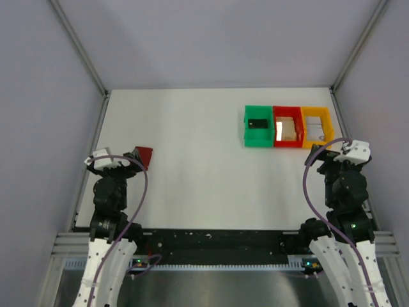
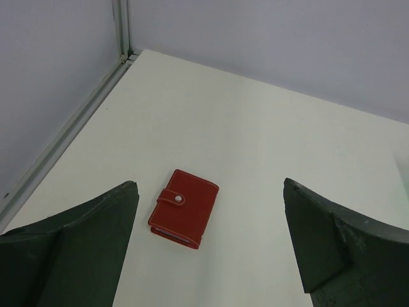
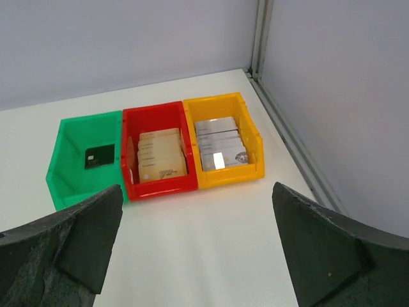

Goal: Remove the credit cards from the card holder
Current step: Move the card holder to the center of the board.

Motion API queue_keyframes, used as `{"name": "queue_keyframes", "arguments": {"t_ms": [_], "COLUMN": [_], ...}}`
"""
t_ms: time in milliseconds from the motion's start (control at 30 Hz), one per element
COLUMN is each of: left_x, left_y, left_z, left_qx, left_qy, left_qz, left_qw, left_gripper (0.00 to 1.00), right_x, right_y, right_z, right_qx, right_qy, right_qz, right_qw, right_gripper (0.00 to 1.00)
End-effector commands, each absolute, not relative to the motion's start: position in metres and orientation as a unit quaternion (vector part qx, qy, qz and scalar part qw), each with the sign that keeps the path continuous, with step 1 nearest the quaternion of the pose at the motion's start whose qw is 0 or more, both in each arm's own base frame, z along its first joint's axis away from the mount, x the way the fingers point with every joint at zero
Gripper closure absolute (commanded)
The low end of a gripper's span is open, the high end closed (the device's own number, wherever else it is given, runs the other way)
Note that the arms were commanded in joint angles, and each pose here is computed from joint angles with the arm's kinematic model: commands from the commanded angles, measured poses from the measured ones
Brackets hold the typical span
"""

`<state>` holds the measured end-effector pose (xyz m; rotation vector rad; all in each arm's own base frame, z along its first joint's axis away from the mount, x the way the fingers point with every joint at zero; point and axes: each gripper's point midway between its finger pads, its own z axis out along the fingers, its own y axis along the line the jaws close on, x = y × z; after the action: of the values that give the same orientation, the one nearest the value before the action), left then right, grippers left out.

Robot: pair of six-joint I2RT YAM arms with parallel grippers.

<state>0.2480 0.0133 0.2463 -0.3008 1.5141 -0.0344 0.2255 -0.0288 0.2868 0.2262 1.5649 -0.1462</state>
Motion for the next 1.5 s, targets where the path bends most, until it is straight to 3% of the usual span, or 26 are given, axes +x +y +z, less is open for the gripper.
{"name": "queue_keyframes", "arguments": {"t_ms": [0,267,467,900,1133,1367,1467], "left_x": [0.249,0.233,0.243,0.322,0.356,0.367,0.373], "left_y": [0.013,0.042,0.032,0.018,0.028,0.042,0.057], "left_z": [0.259,0.254,0.258,0.184,0.143,0.09,0.076], "left_qx": [-0.142,-0.214,-0.199,-0.205,-0.176,-0.144,-0.165], "left_qy": [0.674,0.665,0.688,0.85,0.881,0.927,0.928], "left_qz": [-0.023,0.025,0.009,-0.003,-0.11,-0.13,-0.134], "left_qw": [0.724,0.715,0.698,0.486,0.426,0.322,0.308], "left_gripper": [0.01,0.01,0.01,0.01,0.15,0.16,0.33], "right_x": [0.223,0.222,0.22,0.215,0.214,0.214,0.214], "right_y": [-0.032,-0.03,-0.029,-0.014,-0.012,-0.011,-0.011], "right_z": [0.303,0.305,0.308,0.313,0.315,0.314,0.314], "right_qx": [0.116,0.115,0.119,0.097,0.096,0.089,0.087], "right_qy": [0.679,0.675,0.671,0.672,0.671,0.672,0.673], "right_qz": [-0.063,-0.058,-0.055,-0.021,-0.013,-0.016,-0.017], "right_qw": [0.722,0.726,0.73,0.734,0.736,0.735,0.734], "right_gripper": [0.01,0.01,0.01,0.01,0.01,0.01,0.01]}}
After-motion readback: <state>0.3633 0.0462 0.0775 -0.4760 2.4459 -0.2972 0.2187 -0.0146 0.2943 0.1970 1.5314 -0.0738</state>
